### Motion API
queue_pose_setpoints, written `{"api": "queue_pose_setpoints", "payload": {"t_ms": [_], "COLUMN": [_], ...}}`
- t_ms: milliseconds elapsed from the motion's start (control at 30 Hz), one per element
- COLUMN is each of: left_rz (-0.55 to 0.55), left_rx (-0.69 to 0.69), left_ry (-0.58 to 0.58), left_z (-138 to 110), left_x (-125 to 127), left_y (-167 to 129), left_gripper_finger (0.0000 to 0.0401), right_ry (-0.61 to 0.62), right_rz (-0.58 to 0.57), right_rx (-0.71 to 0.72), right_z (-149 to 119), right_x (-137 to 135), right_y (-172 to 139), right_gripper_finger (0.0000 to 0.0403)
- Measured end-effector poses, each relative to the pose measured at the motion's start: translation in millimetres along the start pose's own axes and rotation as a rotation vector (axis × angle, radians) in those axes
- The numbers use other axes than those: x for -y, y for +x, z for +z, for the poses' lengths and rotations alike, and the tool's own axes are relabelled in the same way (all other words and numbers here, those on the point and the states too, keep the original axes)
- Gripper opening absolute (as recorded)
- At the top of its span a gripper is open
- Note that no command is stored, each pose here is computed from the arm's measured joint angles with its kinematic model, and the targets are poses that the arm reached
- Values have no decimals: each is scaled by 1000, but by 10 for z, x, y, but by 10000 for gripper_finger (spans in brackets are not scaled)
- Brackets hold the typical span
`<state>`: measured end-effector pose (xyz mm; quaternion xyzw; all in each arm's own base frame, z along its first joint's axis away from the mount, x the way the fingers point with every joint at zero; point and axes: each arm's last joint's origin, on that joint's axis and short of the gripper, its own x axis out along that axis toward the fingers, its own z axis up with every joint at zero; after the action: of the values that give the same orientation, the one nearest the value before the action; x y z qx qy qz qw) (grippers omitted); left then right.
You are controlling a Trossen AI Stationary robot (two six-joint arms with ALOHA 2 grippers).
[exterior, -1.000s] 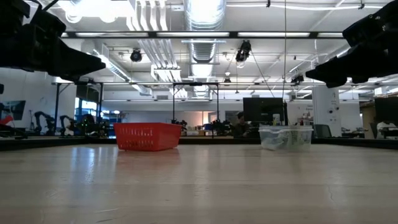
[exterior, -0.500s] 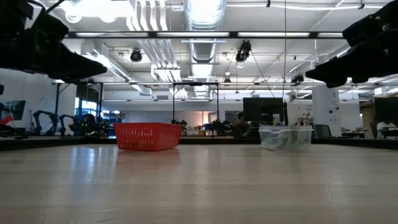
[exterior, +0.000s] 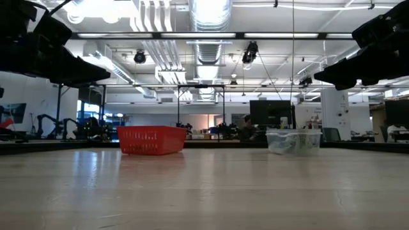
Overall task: Pick and place items into bin
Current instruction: Return to Home Position
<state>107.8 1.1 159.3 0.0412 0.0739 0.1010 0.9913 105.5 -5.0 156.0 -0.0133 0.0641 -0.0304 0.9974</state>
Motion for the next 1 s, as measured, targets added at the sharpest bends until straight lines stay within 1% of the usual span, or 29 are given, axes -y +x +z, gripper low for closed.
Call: {"api": "queue_pose_setpoints", "payload": {"t_ms": [1000], "left_rz": [0], "left_rx": [-7], "left_ry": [2], "left_z": [-6], "left_x": [2], "left_y": [5], "left_gripper_finger": [135], "right_ry": [0], "right_rz": [0], "right_rx": [0], "right_z": [-1], "right_x": [0], "right_y": [0], "right_gripper_finger": [194]}}
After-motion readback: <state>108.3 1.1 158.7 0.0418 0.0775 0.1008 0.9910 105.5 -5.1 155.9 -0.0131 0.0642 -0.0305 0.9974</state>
